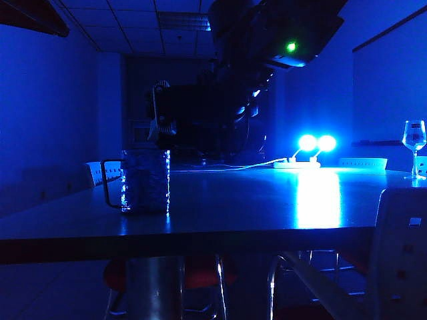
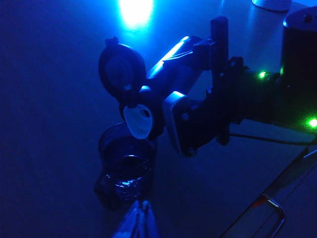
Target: Pick up the black thermos cup, pour some water from it into the cup, and then put the thermos cup back on the table.
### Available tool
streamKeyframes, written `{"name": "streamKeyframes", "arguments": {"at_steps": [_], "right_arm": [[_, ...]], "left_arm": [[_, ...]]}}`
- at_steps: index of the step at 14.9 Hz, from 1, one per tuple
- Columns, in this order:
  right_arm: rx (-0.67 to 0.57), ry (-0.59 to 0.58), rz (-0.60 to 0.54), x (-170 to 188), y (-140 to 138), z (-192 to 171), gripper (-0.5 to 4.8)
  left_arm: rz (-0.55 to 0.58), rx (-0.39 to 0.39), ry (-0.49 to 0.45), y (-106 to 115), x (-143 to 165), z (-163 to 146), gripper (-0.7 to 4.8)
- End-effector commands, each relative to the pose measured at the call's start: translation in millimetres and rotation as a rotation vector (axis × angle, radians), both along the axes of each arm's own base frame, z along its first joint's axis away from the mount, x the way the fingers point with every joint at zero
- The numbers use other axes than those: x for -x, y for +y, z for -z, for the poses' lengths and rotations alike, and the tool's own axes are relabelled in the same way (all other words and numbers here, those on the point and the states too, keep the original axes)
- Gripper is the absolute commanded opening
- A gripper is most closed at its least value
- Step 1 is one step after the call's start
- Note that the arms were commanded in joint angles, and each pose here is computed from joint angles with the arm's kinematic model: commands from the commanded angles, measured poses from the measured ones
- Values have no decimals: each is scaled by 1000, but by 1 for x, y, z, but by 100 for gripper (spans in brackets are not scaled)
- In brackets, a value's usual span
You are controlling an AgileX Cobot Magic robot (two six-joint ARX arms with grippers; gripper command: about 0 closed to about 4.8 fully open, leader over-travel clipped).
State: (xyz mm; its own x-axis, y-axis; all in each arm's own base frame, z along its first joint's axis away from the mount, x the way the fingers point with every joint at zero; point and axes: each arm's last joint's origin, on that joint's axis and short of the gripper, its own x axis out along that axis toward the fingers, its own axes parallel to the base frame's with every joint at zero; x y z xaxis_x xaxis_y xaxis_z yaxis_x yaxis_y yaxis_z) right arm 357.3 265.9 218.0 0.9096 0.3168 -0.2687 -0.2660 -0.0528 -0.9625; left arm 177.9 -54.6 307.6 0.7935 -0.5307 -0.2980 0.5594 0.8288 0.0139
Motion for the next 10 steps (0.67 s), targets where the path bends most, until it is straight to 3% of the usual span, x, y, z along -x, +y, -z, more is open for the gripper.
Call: {"name": "streamKeyframes", "arguments": {"at_steps": [1,5,10], "right_arm": [[-44,-76,24,-1,1,-15,192],[-52,-103,48,-6,5,-11,192],[52,-131,24,-6,5,-9,192]], "left_arm": [[4,3,-22,0,0,-4,-7],[7,4,-22,0,0,-4,-7],[7,4,-22,0,0,-4,-7]]}}
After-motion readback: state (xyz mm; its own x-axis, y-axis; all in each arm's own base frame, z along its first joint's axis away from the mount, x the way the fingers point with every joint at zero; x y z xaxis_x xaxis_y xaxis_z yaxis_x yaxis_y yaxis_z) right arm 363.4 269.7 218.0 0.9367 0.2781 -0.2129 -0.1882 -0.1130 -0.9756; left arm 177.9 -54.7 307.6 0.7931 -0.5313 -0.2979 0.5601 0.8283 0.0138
